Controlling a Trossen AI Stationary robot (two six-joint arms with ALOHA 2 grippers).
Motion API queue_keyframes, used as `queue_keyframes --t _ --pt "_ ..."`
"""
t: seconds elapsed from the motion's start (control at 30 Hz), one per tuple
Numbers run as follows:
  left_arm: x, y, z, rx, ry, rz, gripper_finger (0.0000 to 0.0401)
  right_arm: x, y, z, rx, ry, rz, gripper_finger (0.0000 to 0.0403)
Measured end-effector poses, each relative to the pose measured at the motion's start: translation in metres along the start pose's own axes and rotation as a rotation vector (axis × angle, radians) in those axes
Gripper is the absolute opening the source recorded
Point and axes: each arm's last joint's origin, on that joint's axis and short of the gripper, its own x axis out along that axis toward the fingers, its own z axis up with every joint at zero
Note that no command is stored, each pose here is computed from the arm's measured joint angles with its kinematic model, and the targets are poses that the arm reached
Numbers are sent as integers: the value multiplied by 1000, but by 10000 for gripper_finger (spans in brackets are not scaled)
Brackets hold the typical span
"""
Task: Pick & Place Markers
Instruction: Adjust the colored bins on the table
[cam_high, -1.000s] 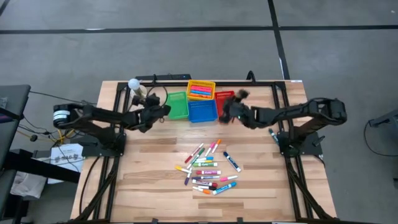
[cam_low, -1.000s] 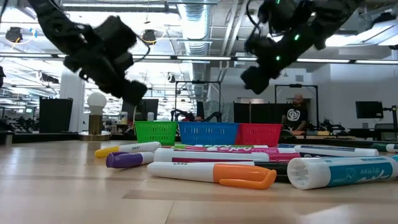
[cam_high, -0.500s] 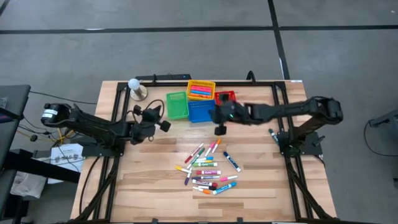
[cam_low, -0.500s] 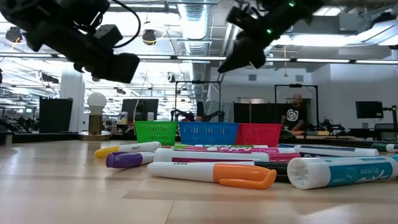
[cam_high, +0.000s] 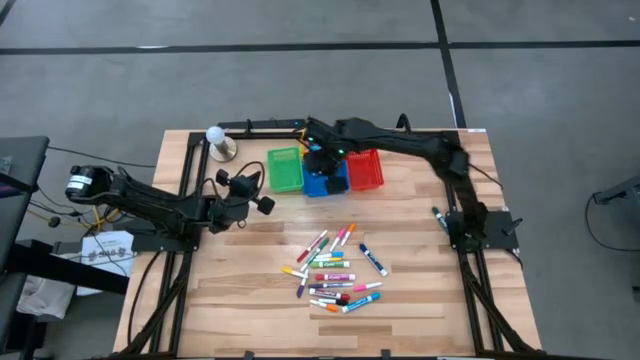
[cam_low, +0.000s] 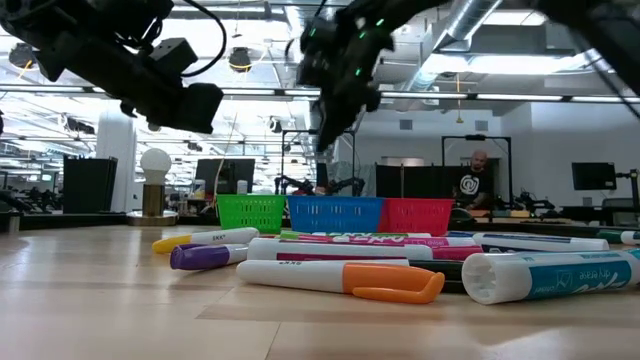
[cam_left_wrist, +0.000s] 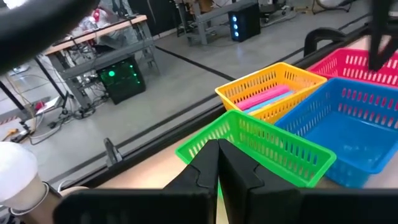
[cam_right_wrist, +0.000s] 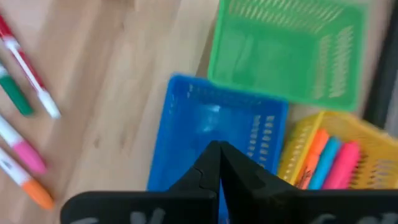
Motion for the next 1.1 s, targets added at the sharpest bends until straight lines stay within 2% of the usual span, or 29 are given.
queue_keyframes --t 0.2,0.4,0.73,0.93,1.1 --pt "0 0 0 14 2 -9 10 43 -13 0 -25 84 89 0" --pt "0 0 0 15 2 -9 12 61 -19 1 -57 88 70 0" --pt "0 0 0 15 2 -9 12 61 -34 -8 -30 64 27 0" --pt "0 0 0 15 2 -9 12 76 -37 -18 -3 115 64 0" --pt "0 0 0 15 2 -9 12 81 -40 -21 -12 167 8 0"
